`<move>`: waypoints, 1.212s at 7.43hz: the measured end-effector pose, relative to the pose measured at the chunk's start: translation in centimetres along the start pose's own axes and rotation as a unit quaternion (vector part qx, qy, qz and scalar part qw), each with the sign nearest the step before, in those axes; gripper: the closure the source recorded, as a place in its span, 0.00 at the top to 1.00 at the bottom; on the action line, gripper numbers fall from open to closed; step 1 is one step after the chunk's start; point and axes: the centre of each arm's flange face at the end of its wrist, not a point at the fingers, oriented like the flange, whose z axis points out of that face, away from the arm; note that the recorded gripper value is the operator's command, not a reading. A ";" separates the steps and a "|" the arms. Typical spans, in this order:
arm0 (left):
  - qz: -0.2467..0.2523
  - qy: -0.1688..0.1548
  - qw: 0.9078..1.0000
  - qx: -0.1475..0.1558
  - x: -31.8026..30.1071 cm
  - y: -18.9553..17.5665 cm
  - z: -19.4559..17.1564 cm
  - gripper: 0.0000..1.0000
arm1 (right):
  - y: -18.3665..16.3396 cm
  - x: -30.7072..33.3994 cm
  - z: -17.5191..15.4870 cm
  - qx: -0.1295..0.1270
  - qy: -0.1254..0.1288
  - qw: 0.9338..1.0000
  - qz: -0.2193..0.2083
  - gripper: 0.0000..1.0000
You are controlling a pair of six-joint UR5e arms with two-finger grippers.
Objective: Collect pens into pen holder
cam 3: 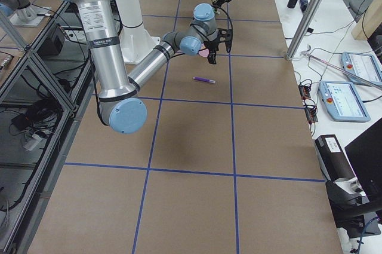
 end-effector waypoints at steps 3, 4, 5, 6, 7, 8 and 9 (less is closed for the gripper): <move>-0.006 0.000 1.000 -0.007 -0.4 0.5 0.8 0.62 | 0.0 0.0 0.0 0.001 0.000 1.000 0.000 0.86; -0.007 0.000 1.000 -0.010 -0.5 0.8 1.0 0.62 | 0.0 0.0 0.0 0.001 0.000 1.000 0.000 0.86; -0.008 0.000 1.000 -0.012 -0.6 0.9 1.2 0.62 | 0.0 0.0 0.0 0.000 0.000 1.000 0.000 0.86; -0.009 0.001 1.000 -0.014 -0.6 0.9 1.4 0.61 | 0.0 0.0 0.0 0.000 0.000 1.000 0.000 0.86; -0.010 0.001 1.000 -0.015 -0.6 1.0 1.6 0.60 | 0.0 0.0 0.0 0.000 0.000 1.000 0.000 0.86; -0.011 0.001 1.000 -0.018 -0.7 1.0 1.8 0.47 | 0.0 0.0 0.0 0.000 0.000 1.000 0.000 0.86; -0.011 0.001 1.000 -0.019 -0.7 0.9 1.9 0.05 | 0.1 0.0 0.0 0.000 0.000 1.000 0.001 0.86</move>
